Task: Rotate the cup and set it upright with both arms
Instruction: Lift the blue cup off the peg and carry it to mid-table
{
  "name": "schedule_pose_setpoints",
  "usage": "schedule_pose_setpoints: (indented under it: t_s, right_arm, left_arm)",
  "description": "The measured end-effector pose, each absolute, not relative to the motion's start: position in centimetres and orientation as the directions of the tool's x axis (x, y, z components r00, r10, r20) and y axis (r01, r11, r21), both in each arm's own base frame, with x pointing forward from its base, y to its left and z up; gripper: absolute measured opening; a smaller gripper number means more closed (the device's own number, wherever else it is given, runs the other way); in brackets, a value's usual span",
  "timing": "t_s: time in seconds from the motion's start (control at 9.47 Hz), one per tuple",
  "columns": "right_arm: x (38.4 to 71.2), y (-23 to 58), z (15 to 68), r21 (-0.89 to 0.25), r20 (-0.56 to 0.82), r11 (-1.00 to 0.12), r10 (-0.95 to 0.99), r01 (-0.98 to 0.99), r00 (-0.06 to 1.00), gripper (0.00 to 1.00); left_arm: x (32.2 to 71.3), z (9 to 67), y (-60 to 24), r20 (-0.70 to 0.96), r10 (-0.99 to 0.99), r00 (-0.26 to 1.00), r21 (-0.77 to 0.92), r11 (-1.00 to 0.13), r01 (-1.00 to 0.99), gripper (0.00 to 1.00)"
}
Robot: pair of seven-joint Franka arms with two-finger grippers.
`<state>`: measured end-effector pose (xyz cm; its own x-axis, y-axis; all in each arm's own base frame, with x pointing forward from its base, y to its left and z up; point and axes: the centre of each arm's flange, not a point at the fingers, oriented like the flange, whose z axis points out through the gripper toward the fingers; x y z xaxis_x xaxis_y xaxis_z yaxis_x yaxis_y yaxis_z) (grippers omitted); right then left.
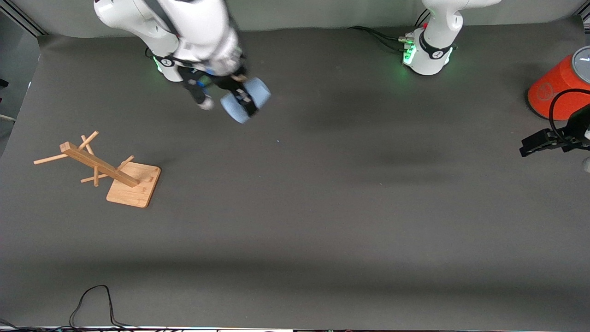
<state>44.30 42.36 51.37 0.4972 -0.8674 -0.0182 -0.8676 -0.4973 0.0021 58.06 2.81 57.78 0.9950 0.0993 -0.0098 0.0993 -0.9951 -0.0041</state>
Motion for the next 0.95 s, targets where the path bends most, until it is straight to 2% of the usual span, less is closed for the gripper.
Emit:
schedule_pose_setpoints:
  t_s: [0.42, 0.74, 0.95]
  right_arm:
    - [46.3, 55.3, 39.1, 0.02, 0.055, -0.328, -0.943, -0.945, 0.328, 0.83]
    - [46.4, 59.2, 29.5, 0.038, 0.087, -0.164, -0.982, -0.986, 0.167, 0.83]
    - [45.6, 60.0, 23.9, 0.059, 0.13, -0.1, -0.986, -0.993, 0.107, 0.83]
  left_arm:
    - [58.2, 58.2, 1.8, 0.002, 0.079, 0.997, -0.003, -0.997, 0.079, 1.0]
    - [58.3, 58.5, 1.3, 0.008, 0.07, 0.998, -0.003, -0.998, 0.07, 1.0]
    - [58.3, 58.5, 1.3, 0.008, 0.068, 0.998, -0.003, -0.998, 0.068, 1.0]
